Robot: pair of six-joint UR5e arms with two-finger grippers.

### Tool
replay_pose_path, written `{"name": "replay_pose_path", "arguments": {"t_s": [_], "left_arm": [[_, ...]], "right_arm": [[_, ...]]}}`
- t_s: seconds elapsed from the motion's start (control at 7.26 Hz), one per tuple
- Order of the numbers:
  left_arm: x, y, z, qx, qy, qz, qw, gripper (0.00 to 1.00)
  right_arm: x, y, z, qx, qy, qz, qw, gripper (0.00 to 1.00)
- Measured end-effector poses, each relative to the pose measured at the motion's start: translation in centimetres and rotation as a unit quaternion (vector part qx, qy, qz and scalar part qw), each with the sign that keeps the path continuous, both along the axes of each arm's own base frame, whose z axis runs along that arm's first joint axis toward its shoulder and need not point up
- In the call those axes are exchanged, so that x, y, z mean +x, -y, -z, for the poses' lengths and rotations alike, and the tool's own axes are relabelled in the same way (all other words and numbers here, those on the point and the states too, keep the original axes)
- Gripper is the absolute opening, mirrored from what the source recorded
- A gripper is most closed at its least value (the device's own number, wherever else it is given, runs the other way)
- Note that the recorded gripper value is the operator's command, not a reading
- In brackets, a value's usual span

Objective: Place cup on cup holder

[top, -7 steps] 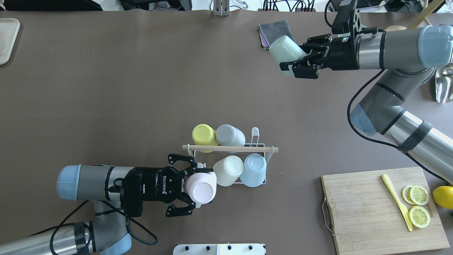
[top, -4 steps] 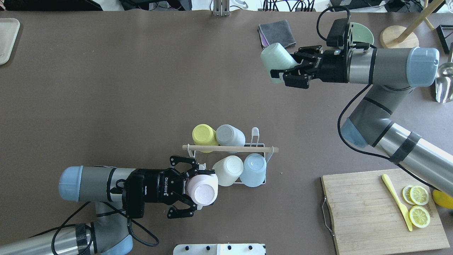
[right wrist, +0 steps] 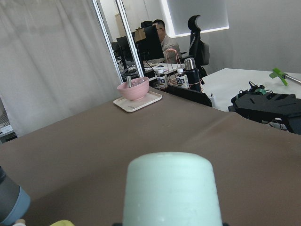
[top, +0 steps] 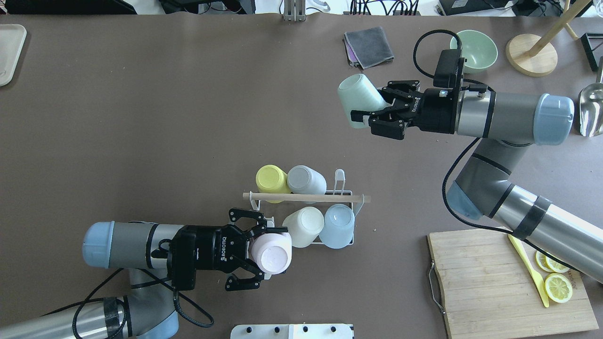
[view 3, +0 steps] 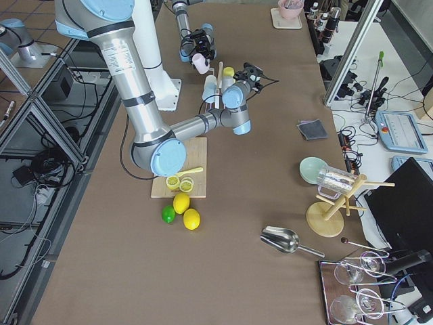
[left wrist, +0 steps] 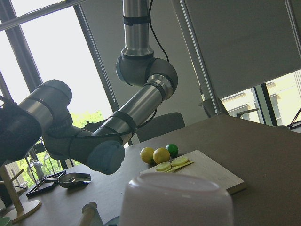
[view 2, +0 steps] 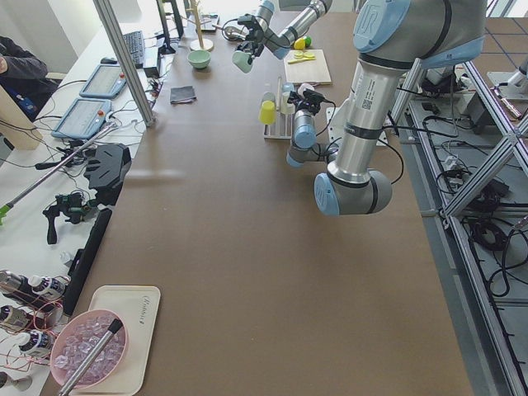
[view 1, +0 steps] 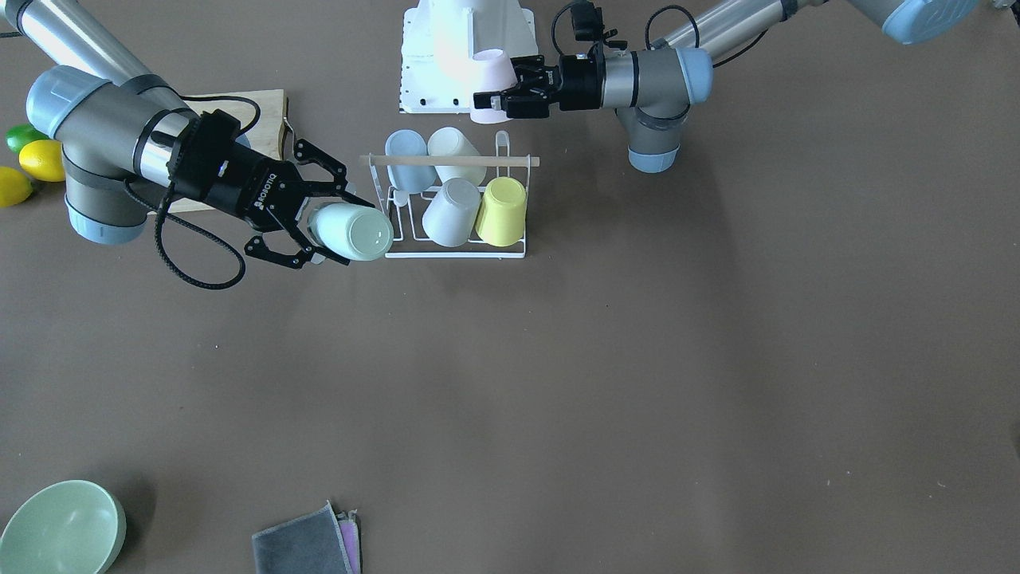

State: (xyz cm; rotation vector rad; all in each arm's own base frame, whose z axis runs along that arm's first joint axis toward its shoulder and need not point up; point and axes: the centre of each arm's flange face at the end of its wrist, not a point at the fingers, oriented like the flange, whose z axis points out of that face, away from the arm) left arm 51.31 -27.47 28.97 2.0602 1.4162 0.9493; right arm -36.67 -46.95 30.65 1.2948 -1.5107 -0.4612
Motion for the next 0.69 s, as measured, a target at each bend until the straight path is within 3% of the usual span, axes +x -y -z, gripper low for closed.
{"name": "replay_pose_path", "arguments": {"t_s": [0.41, 0.69], "left_arm": [[-0.4, 0.6, -0.1, -0.001, -0.008, 0.006, 1.0000, 0.51], [-0.6, 1.0, 0.0, -0.006, -0.010, 0.013, 0.9998, 0.51]], "right_arm": [[-2.8, -3.4, 0.5, 0.069, 0.001, -0.005, 0.9976, 0.49], [-3.5, -7.0, -0.1, 0.098, -0.001, -0.005, 0.9951, 0.49]]}}
